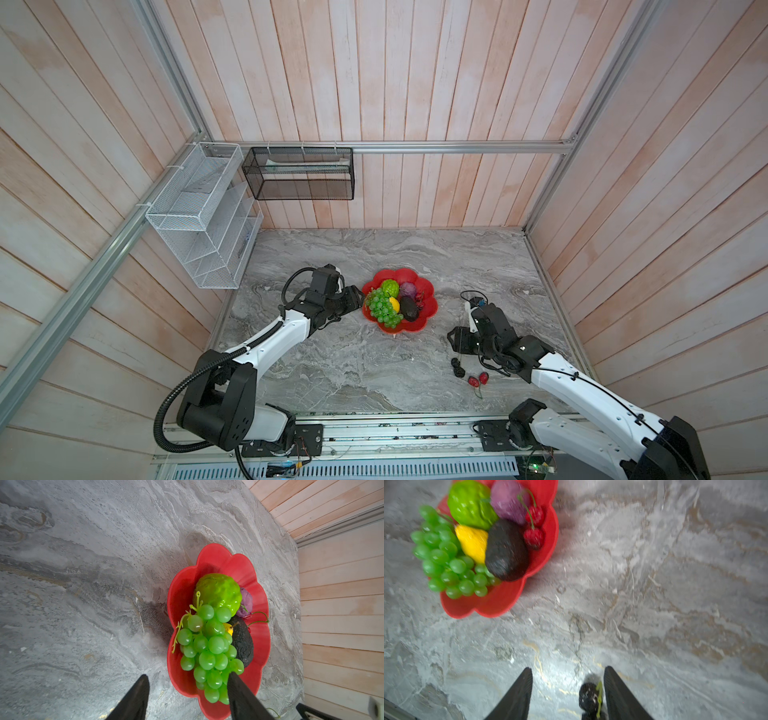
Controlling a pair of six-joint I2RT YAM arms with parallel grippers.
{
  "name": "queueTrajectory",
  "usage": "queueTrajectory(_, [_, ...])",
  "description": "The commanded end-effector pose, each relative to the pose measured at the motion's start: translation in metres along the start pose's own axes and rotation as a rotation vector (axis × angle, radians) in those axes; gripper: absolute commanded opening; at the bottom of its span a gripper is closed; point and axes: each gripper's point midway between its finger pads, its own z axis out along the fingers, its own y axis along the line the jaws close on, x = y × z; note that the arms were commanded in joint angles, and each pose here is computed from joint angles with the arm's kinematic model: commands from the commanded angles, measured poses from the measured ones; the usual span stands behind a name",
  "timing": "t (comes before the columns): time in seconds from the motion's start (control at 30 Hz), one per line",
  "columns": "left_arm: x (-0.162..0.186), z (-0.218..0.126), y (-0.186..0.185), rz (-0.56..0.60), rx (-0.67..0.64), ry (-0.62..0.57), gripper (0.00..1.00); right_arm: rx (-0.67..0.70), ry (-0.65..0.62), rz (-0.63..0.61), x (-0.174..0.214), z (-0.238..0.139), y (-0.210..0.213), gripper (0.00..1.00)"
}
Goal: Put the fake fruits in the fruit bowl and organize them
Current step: 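Move the right gripper back over the dark cherries, then lower the right gripper and grasp the dark cherries by the stem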
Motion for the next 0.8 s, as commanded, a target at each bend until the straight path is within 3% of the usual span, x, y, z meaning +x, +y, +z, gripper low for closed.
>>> queueTrajectory(0.0, [-0.013,-0.001,-0.010,0.026,0.025,-0.051,0.63,0.054,0.061,0.070,0.023,-0.004,-0.007,0.57])
queueTrajectory(0.13, [-0.011,0.001,-0.008,0.025,0.028,-0.047,0.62,0.101,0.134,0.082,0.046,0.005,-0.017,0.57])
queueTrajectory(0.43, [-0.011,0.001,0.000,0.027,0.022,-0.048,0.63,0.155,0.121,0.092,0.050,0.016,-0.028,0.52])
queueTrajectory(0.6, [-0.009,0.002,0.005,0.015,0.025,-0.046,0.62,0.150,0.126,0.091,0.053,0.028,-0.028,0.43])
queueTrajectory(0.77, [-0.009,0.000,0.007,0.010,0.029,-0.047,0.63,0.143,0.100,0.096,0.047,0.033,-0.025,0.26])
